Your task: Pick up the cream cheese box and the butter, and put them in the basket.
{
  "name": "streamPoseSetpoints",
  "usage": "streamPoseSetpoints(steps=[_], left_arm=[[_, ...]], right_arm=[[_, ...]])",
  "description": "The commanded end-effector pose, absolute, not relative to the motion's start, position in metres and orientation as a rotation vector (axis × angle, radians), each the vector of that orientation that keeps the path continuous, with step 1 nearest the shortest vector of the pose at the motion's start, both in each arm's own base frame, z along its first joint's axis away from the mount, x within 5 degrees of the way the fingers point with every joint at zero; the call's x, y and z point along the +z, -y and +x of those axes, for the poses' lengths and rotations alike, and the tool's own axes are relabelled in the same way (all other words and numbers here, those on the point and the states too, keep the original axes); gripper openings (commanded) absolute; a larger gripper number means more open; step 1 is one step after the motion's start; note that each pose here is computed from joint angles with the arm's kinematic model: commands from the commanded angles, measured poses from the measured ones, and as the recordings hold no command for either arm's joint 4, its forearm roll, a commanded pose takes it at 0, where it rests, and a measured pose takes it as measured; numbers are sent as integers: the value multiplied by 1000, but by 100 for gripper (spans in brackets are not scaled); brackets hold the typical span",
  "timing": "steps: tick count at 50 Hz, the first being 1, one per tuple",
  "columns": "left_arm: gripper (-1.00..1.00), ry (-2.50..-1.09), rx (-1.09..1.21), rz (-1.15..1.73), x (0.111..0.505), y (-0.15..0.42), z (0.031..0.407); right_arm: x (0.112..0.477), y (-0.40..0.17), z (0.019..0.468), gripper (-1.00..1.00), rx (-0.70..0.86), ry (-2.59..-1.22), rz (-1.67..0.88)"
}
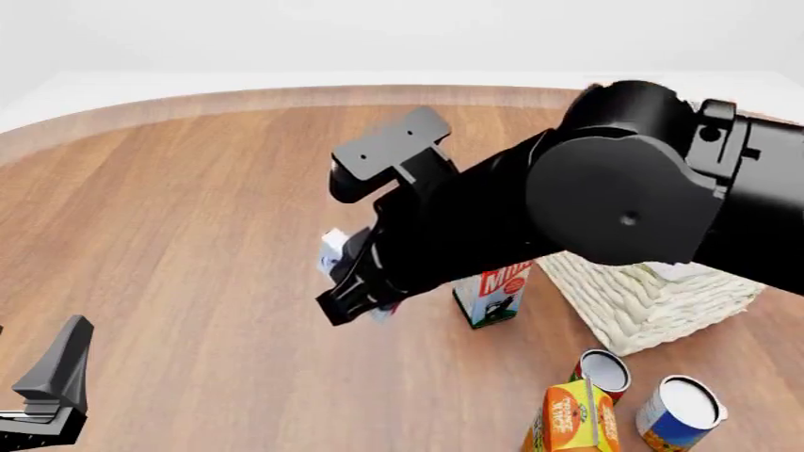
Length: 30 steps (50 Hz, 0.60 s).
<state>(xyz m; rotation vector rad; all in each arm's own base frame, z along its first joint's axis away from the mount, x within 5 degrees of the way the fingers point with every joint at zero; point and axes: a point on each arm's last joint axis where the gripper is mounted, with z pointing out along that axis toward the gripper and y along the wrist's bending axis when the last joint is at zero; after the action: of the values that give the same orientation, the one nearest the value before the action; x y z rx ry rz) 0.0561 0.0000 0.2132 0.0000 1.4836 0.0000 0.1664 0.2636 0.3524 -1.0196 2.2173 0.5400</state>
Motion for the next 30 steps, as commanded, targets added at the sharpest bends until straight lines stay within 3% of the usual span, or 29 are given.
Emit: streamPoseSetpoints(steps=[1, 30], left_arm=[[100, -1484, 0, 0, 213, 0, 56], [100, -1484, 0, 0, 213, 0, 56]], right_arm=[[390, -246, 180, -100, 497, -2117, -1018], [448, -142, 194, -100, 296, -2005, -793]])
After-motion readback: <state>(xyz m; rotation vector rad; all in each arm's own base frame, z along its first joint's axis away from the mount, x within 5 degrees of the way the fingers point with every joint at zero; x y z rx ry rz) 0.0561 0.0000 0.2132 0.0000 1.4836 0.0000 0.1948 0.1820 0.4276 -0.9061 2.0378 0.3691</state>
